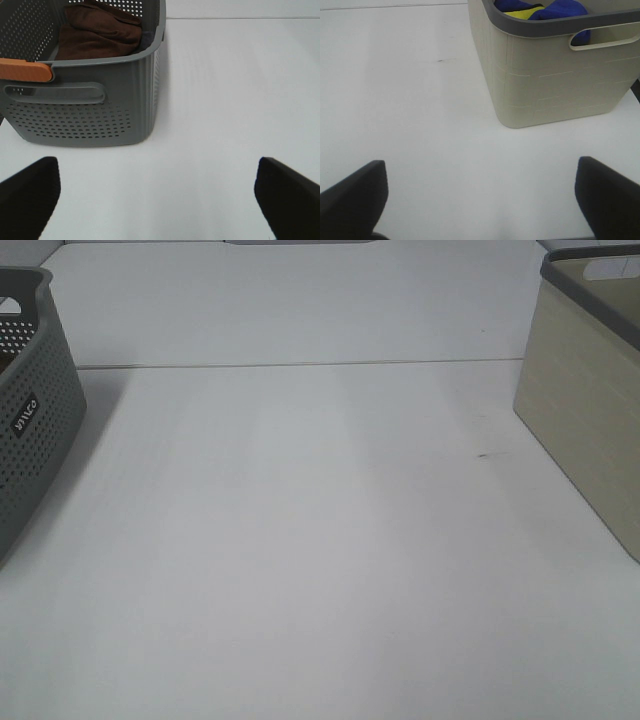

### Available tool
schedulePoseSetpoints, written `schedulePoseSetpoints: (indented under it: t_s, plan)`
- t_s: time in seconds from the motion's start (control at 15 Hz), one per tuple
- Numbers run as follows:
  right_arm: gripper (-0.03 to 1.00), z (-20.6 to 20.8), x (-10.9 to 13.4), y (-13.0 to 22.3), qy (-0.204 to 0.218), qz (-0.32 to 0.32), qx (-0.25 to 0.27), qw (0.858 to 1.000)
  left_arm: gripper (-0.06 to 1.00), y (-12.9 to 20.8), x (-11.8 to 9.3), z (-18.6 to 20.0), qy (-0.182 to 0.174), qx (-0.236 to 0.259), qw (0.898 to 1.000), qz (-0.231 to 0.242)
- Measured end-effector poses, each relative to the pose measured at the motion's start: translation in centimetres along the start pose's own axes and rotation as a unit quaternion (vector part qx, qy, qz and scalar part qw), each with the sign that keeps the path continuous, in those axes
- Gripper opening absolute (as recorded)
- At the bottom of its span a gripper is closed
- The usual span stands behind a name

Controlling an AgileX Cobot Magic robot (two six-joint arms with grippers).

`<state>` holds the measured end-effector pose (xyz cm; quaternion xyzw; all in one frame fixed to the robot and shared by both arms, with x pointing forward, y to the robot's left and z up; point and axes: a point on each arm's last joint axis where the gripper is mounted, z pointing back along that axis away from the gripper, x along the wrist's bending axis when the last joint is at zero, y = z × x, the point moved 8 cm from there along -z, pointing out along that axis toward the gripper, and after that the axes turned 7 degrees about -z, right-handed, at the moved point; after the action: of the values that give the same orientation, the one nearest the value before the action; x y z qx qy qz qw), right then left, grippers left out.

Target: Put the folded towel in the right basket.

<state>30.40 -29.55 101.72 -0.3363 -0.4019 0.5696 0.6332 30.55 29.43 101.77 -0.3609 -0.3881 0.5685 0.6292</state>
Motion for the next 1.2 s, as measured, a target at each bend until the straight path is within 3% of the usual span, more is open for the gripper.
schedulePoseSetpoints:
  t_s: [1.2]
  plan:
    - [0.96,0.00,0.00,-0.02,0.000,0.000,0.000,1.000,0.98,0.00,0.00,0.00,0.000,0.000,1.000,0.000]
